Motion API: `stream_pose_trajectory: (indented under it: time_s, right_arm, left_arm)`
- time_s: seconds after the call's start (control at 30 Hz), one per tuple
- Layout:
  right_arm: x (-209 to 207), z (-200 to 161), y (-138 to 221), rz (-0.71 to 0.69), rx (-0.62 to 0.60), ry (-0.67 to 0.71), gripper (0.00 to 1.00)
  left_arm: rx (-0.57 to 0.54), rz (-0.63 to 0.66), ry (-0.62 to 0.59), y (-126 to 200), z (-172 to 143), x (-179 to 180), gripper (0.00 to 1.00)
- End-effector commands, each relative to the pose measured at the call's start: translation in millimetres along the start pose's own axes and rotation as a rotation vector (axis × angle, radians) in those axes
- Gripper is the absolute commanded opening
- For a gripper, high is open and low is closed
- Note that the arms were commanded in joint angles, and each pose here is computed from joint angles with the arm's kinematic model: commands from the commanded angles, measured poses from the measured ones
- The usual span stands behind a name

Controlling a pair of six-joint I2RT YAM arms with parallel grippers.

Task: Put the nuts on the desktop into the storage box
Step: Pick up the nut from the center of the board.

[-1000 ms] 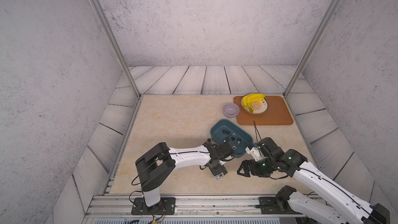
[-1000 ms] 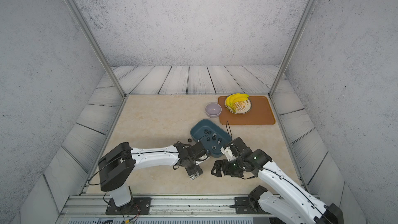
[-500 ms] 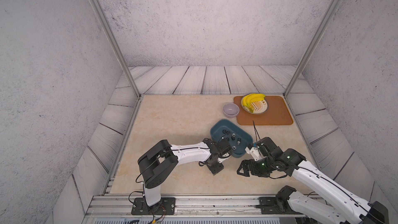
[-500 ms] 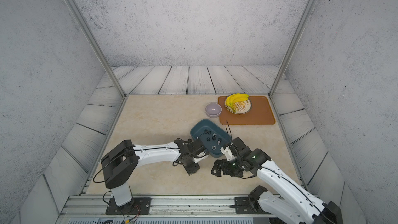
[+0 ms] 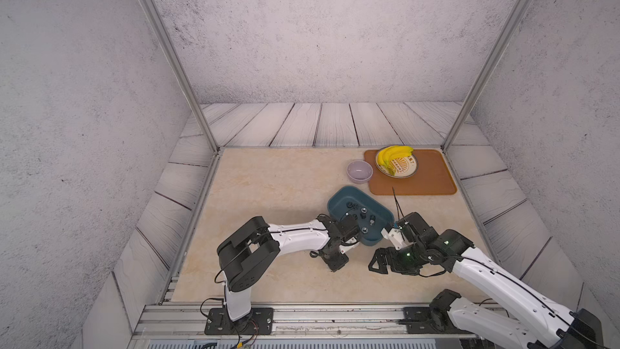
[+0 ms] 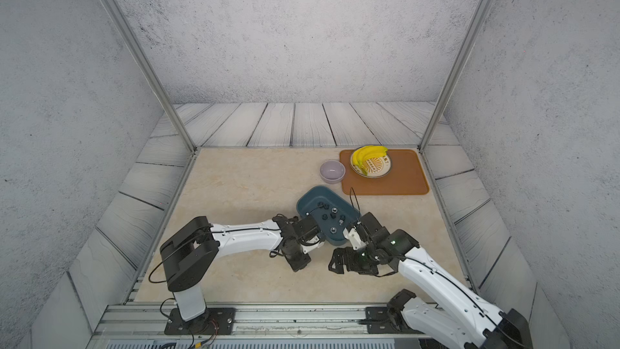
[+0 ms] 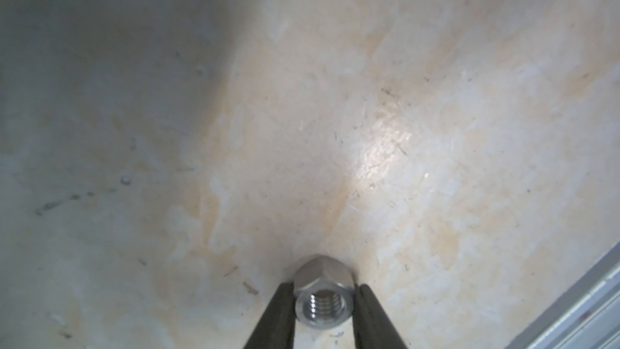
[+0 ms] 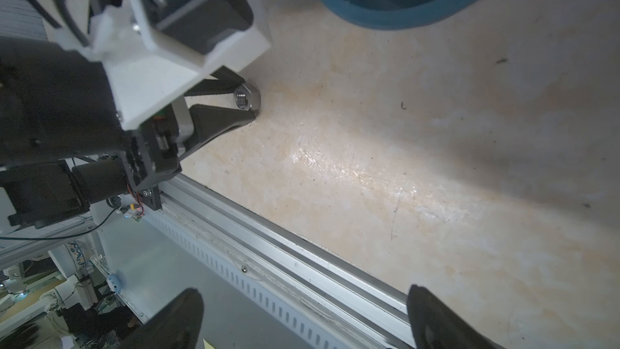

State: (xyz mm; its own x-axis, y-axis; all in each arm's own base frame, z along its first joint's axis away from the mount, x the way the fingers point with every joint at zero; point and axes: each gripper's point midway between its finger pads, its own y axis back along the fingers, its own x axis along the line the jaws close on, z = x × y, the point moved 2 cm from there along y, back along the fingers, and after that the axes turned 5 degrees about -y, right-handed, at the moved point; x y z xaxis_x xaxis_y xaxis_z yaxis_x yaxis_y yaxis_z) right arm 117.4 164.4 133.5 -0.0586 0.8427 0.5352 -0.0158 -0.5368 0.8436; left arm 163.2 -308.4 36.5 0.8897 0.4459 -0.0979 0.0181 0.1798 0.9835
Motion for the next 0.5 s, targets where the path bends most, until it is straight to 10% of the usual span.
stream_pose_trajectory:
  time_s: [0.0,0.47]
  right_arm:
    - [4,6,6,-0.008,-0.029,0.005,0.99]
    - [8,38,31,-0.033,-0.274,-0.021,0.99]
  left_arm:
    - [0.012,-0.002,0.042,8,-1,3,0.33]
    - [-0.142,0.098,0.114,85,33,19,0.32]
